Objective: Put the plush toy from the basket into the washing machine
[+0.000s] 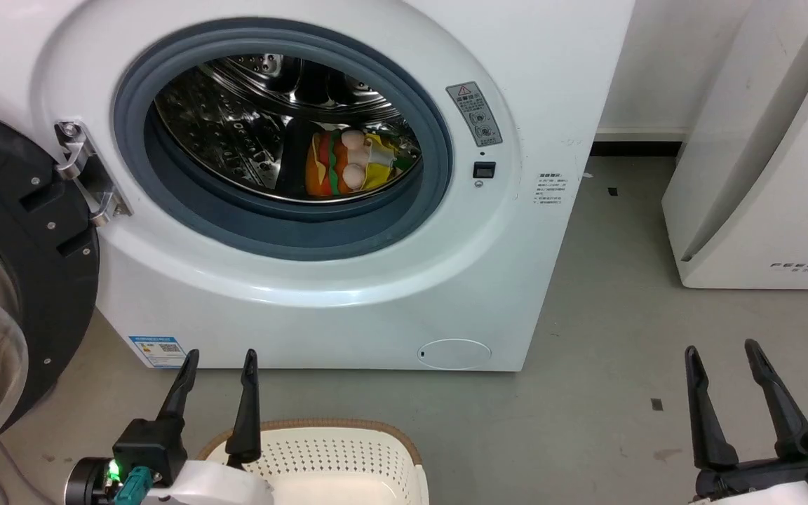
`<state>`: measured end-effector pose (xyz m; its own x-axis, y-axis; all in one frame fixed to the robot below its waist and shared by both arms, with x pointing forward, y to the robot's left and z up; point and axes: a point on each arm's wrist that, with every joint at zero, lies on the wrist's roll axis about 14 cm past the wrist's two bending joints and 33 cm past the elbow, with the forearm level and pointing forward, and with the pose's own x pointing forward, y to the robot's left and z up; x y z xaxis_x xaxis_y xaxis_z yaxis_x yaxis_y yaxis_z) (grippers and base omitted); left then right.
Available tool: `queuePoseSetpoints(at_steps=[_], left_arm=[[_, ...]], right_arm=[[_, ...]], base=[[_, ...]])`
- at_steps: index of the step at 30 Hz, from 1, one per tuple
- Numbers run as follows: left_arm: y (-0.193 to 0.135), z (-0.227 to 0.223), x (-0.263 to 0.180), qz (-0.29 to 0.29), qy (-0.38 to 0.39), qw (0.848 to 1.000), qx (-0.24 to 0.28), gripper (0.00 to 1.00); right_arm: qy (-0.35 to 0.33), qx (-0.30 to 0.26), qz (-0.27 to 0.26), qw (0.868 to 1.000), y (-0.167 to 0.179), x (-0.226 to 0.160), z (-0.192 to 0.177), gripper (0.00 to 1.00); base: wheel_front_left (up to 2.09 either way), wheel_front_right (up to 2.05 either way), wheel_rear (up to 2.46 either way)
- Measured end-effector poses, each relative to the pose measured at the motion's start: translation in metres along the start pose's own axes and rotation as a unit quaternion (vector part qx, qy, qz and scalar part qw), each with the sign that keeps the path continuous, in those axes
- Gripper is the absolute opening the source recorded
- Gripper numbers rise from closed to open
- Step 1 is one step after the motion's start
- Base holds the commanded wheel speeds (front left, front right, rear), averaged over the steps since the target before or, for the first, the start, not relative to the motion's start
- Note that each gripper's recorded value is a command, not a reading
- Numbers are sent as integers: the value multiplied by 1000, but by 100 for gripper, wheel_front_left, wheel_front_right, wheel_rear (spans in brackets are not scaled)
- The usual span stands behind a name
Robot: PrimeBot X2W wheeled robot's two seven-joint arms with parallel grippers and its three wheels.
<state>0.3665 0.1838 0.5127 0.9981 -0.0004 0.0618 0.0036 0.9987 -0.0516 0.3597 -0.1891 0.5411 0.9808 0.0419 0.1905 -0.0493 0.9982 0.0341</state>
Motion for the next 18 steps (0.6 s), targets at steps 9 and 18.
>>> queuePoseSetpoints(at_steps=[9,18], left_arm=[[0,-1,2,0,-1,1000,1,0],[-1,0,3,-2,1,1000,3,0]], right_arm=[[3,0,0,1000,0,0,-2,0],[10,0,2,1000,1,0,-3,0]], base=[[0,0,0],[0,0,0]])
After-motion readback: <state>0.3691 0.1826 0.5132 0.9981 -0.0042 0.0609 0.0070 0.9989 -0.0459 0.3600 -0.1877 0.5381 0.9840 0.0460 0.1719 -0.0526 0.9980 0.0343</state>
